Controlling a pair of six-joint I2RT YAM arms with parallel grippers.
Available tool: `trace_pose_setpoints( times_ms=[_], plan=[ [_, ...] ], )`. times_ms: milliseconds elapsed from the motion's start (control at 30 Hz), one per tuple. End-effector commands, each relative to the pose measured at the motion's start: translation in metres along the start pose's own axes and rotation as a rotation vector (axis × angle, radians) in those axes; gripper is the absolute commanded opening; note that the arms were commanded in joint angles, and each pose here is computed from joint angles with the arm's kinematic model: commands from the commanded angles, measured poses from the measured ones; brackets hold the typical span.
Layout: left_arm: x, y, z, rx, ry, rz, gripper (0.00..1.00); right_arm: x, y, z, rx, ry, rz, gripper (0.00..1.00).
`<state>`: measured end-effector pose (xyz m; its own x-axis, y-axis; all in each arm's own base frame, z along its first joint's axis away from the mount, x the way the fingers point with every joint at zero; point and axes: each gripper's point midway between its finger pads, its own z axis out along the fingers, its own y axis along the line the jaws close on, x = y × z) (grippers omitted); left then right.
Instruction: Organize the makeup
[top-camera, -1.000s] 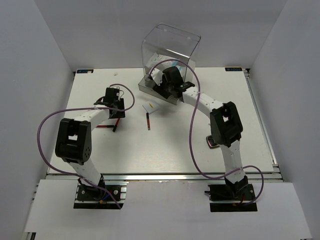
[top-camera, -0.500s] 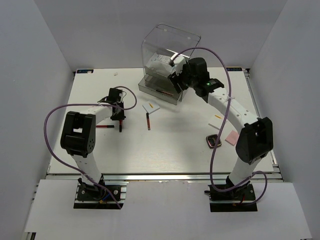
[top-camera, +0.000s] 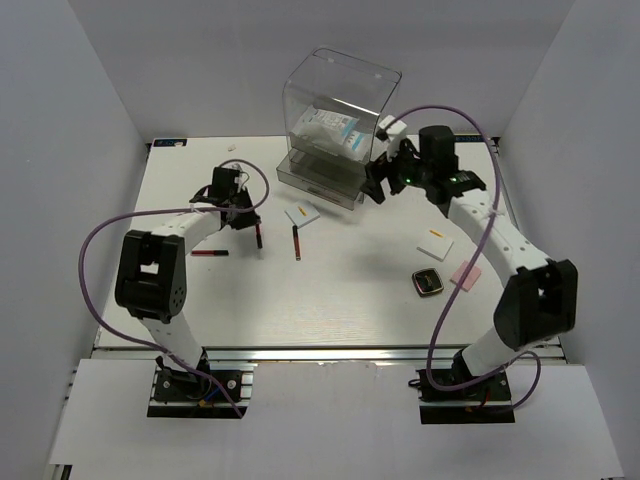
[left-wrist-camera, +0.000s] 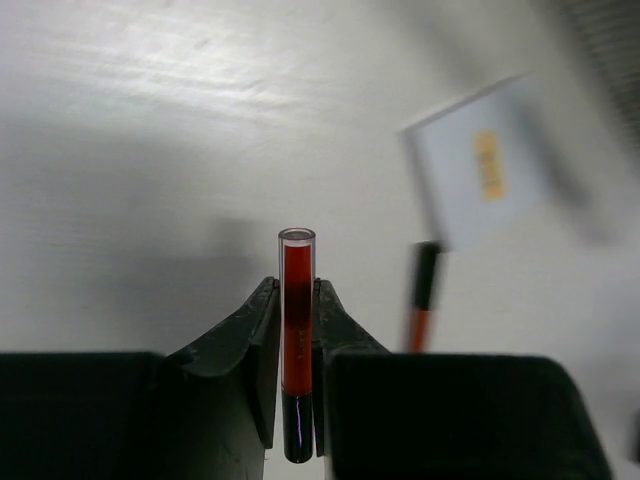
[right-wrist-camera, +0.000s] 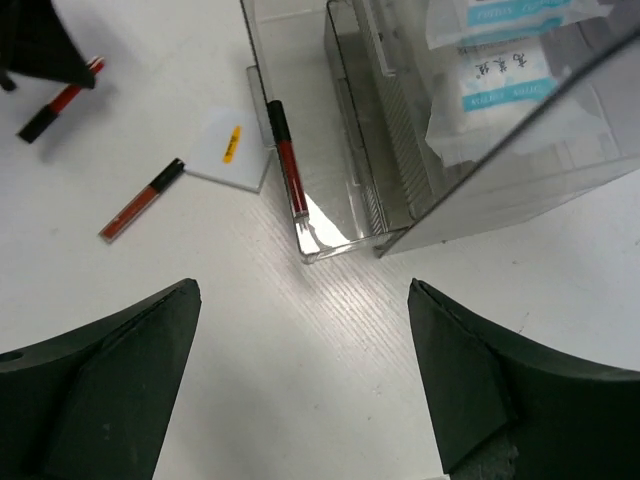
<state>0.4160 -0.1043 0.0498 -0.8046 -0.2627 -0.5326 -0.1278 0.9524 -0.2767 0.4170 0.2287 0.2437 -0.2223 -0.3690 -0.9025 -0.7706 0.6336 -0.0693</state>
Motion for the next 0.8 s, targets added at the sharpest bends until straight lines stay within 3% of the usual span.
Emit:
trace_pose_setpoints(
  times_ms=[0,133,267,500,600,633,700,767],
  plan=[
    [-0.077,-0.082,-0.061,0.336,-0.220,-0.222,0.00,-0.023,0.021,-0.029,-0.123,-0.146,-0.038,0.89],
    [-0.114,-0.136,-0.082,0.588,-0.324,-0.439,0.00,-0.014,0.030,-0.040,-0.143,-0.154,-0.033,0.87],
    [-0.141,-0.171,-0.081,0.713,-0.335,-0.661,0.00,-0.002,0.035,-0.043,-0.144,-0.137,-0.007,0.84],
    [-0.158,-0.210,-0.040,0.732,-0.307,-0.820,0.00,0.006,0.044,-0.052,-0.150,-0.135,0.010,0.85],
    [-0.164,-0.215,-0.025,0.689,-0.302,-0.845,0.27,0.011,0.047,-0.055,-0.155,-0.131,0.012,0.89],
    [-0.164,-0.218,-0.023,0.681,-0.297,-0.841,0.43,0.012,0.049,-0.055,-0.162,-0.127,0.010,0.89],
    [-0.164,-0.218,-0.019,0.666,-0.292,-0.841,0.63,0.017,0.051,-0.055,-0.166,-0.116,0.021,0.89],
    [-0.163,-0.220,-0.022,0.668,-0.288,-0.834,0.71,0.022,0.052,-0.052,-0.168,-0.091,0.038,0.89]
  ],
)
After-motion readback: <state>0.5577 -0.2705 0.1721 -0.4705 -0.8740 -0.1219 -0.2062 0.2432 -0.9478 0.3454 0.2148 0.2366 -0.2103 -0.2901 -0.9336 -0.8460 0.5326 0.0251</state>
